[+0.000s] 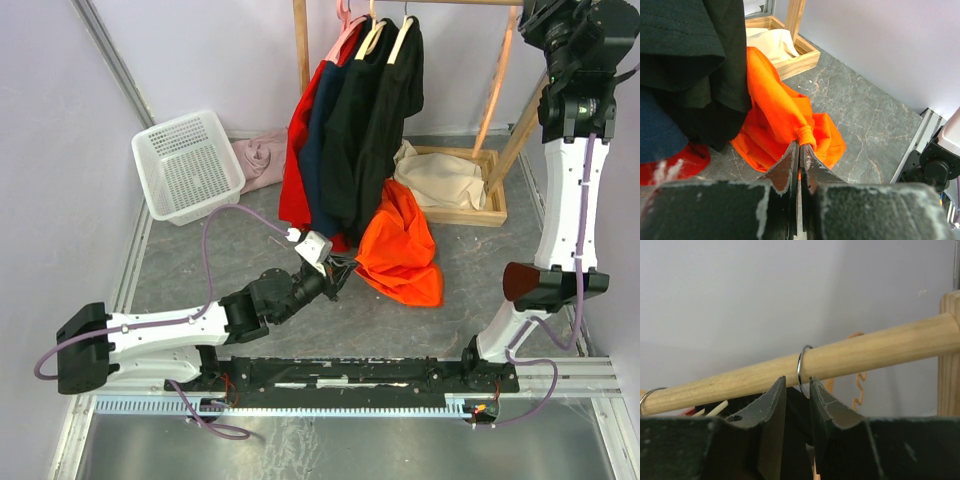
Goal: Remove the t-shirt from the hanger
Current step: Place the hanger on the clothesline, then pick up the T-shirt from the center of the board.
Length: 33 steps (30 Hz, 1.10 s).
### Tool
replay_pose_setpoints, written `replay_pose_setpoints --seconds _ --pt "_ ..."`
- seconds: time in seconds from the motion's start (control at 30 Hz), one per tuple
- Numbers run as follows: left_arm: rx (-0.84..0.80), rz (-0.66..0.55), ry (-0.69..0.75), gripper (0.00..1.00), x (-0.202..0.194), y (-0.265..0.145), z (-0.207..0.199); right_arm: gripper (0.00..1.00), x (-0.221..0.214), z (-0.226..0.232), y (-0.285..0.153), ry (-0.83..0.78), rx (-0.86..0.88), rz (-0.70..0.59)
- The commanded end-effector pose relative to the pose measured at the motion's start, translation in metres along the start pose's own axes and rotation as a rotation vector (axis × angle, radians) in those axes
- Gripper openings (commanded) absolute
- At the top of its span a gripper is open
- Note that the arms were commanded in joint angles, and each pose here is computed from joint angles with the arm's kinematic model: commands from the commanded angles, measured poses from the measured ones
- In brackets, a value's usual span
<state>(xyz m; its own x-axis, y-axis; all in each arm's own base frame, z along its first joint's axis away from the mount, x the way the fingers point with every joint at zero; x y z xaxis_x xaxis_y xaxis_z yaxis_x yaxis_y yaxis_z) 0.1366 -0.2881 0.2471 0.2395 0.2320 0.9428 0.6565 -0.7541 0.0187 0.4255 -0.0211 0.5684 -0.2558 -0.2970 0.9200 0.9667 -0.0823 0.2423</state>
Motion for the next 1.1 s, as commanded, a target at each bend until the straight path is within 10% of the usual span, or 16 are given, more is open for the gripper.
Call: replay_pose_setpoints --seconds 0.0,0.7,1.07 --pt "-0.066 -0.074 -0.054 0.03 0.019 -0.005 -0.012 0.34 0.045 0.011 -0.034 0.004 0.008 -0.129" --pt "-0.311 0.011 0.008 0.03 0.032 -0.044 -0.06 0.51 -0.031 0.002 -0.165 -0.005 -0.016 0.077" --pt "-0.074 0.119 0.05 0.03 0.009 -0.017 -0.056 0.54 -0.071 -0.004 -0.231 0.001 0.026 0.195"
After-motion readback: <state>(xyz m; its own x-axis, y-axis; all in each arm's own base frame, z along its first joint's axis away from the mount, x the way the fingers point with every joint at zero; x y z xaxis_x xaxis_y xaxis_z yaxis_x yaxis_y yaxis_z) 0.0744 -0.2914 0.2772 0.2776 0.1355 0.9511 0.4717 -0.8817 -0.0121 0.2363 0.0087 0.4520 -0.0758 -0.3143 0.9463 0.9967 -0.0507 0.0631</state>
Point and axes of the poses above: each gripper's point midway between its finger pads, its own y axis out along the fingers, its own z axis along the line the jaws close on, x = y × z, the point moved 7 cm from there along -y, back along the fingers, and after that the axes turned 5 degrees about -y, right-handed, at the moved point
